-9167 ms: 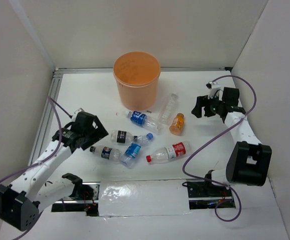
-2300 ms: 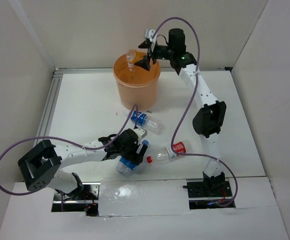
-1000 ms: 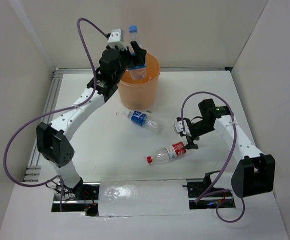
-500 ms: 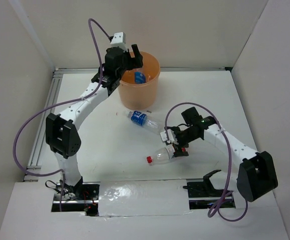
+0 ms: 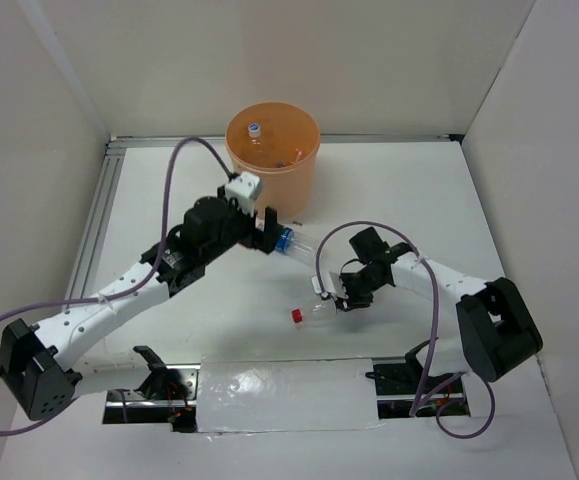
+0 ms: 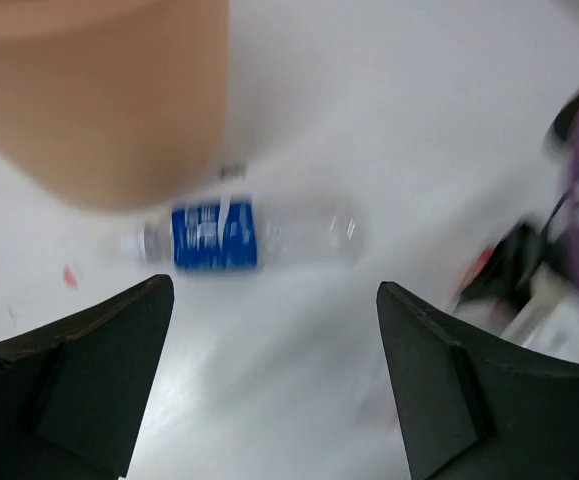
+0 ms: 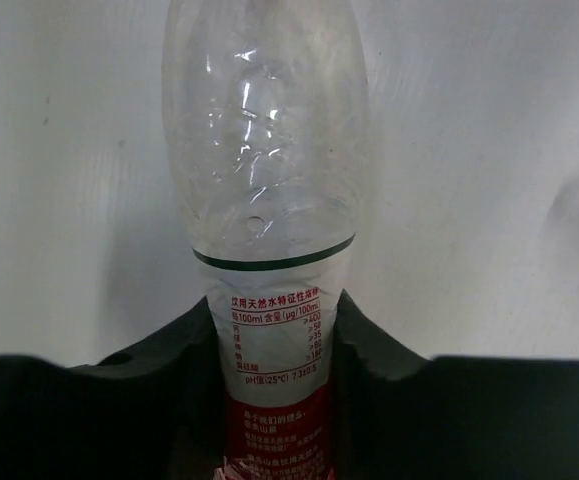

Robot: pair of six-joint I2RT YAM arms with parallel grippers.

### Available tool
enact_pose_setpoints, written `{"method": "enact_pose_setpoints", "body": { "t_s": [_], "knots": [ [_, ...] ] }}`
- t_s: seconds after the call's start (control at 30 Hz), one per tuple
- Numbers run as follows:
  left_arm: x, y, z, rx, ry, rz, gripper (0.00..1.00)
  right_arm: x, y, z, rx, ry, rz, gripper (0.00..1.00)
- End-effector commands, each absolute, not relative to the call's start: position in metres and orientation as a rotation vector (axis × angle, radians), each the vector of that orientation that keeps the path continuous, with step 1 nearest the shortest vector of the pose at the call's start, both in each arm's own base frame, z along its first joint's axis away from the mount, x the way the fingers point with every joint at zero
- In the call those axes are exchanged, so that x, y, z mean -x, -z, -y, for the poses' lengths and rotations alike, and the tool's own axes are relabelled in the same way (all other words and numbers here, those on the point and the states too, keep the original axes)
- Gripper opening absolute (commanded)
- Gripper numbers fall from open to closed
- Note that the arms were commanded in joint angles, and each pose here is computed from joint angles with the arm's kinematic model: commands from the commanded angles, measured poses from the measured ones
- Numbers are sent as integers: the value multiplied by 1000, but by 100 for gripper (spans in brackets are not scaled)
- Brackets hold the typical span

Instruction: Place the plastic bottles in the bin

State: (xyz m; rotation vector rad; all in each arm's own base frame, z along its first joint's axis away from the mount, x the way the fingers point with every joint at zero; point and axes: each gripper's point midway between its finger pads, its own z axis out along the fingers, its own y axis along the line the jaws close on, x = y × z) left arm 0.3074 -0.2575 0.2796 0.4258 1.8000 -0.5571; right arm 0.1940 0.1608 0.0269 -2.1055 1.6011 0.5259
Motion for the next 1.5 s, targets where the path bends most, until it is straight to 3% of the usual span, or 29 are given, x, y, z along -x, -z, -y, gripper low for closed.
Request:
{"method": "enact_pose_setpoints", "body": {
  "t_s": [0.0,0.13,0.4,0.53,0.77,0.8,0.83,0.87,0.97,1.2,1.33,1.4,1.43,1.47],
  "knots": [
    [-284,-233,248,-574,541,-1828,95,-213,-56,-157,2027,-501,-1605,27],
    [-260,-213,235,-729,511,-1733,95,-263,-142,-159,1725,-491,-1574,27],
    [-264,-204,231,-885,399,-1676,96,-363,-332,-163,1301,-438,-1298,27],
    [-267,-196,245,-786,505,-1750,95,-386,-390,-202,1259,-540,-1088,34],
    [-262,-186,250,-566,654,-1821,95,-431,-435,-292,1298,-636,-900,41],
    [-260,-190,251,-550,663,-1816,95,-450,-407,-303,1297,-700,-975,44],
    [-258,-184,250,-529,677,-1838,95,-456,-425,-306,1289,-688,-947,52],
    [-258,-187,247,-503,669,-1837,95,-462,-419,-313,1296,-705,-958,72],
    [-252,-184,240,-466,660,-1867,96,-489,-399,-315,1249,-753,-1071,99],
    [-249,-189,212,-329,592,-1875,97,-461,-436,-243,1100,-636,-1196,99],
    [-249,-186,200,-224,578,-1883,100,-421,-394,-187,1029,-649,-1413,99],
    [-253,-176,187,-96,545,-1924,100,-388,-340,-171,1034,-689,-1568,85],
    [-256,-174,181,-27,534,-1936,100,-377,-318,-167,1038,-689,-1623,53],
    [-260,-173,174,46,526,-1941,100,-368,-298,-163,1024,-683,-1667,42]
  ]
}}
